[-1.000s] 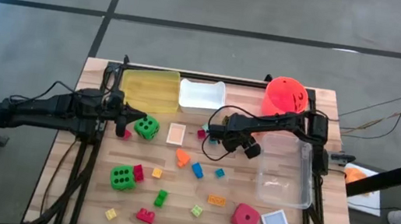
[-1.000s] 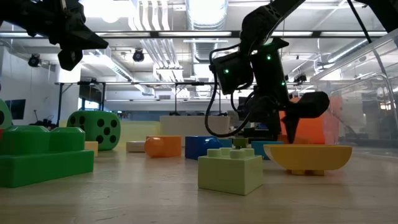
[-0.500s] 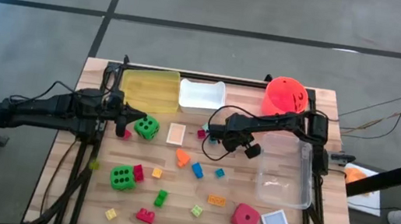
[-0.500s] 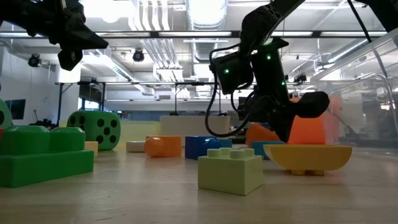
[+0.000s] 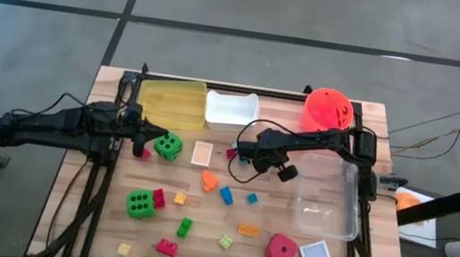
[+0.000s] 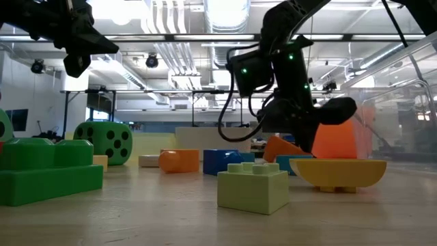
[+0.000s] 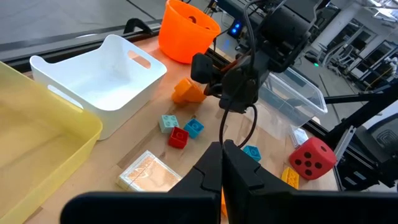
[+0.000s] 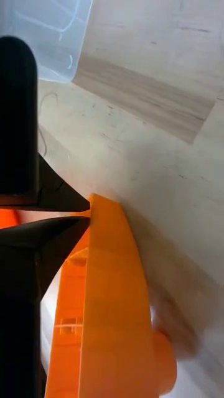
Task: Pick & Place Toys
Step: Put the orange game piece into the transparent bin
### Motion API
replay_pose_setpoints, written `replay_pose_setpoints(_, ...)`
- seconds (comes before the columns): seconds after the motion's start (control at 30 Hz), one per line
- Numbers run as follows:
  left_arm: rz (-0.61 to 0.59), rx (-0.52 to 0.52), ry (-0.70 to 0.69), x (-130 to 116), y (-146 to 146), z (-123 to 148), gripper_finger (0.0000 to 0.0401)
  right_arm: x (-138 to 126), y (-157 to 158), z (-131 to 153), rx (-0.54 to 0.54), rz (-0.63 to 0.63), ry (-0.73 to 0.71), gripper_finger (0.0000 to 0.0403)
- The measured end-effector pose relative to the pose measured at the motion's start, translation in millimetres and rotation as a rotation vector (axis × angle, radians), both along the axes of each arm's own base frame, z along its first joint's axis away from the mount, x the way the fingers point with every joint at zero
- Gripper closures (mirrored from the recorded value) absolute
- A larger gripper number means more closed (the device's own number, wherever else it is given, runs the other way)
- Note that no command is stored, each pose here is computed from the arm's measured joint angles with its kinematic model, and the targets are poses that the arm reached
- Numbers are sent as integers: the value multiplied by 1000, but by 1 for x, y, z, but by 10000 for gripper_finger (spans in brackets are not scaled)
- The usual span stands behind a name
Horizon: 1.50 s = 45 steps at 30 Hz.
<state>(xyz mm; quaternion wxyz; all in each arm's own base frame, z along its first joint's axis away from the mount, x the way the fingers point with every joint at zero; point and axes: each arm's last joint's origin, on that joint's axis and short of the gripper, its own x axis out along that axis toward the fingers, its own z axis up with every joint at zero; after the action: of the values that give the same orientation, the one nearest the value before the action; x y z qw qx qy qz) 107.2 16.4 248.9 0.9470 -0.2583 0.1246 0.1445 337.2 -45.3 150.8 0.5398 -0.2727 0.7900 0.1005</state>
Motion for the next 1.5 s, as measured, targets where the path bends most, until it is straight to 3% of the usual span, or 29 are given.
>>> replay_pose_setpoints(0.63, 1, -2, 0, 0, 0, 0, 401, 1, 0, 1, -5, -6, -4, 379)
replay_pose_setpoints(0.97, 1, -4, -1, 0, 0, 0, 401, -2, 1, 12, -10, -91, -61, 379)
replay_pose_setpoints(1.17, 2, -5, -1, 0, 0, 0, 401, -5, 3, 33, 21, -215, -187, 379)
replay_pose_setpoints(1.37, 1, -5, 0, 0, 0, 0, 401, 5, 5, 57, 131, -436, -481, 379)
replay_pose_setpoints(1.5, 1, -5, 0, 0, 0, 0, 401, 11, 5, 67, 156, -492, -607, 378)
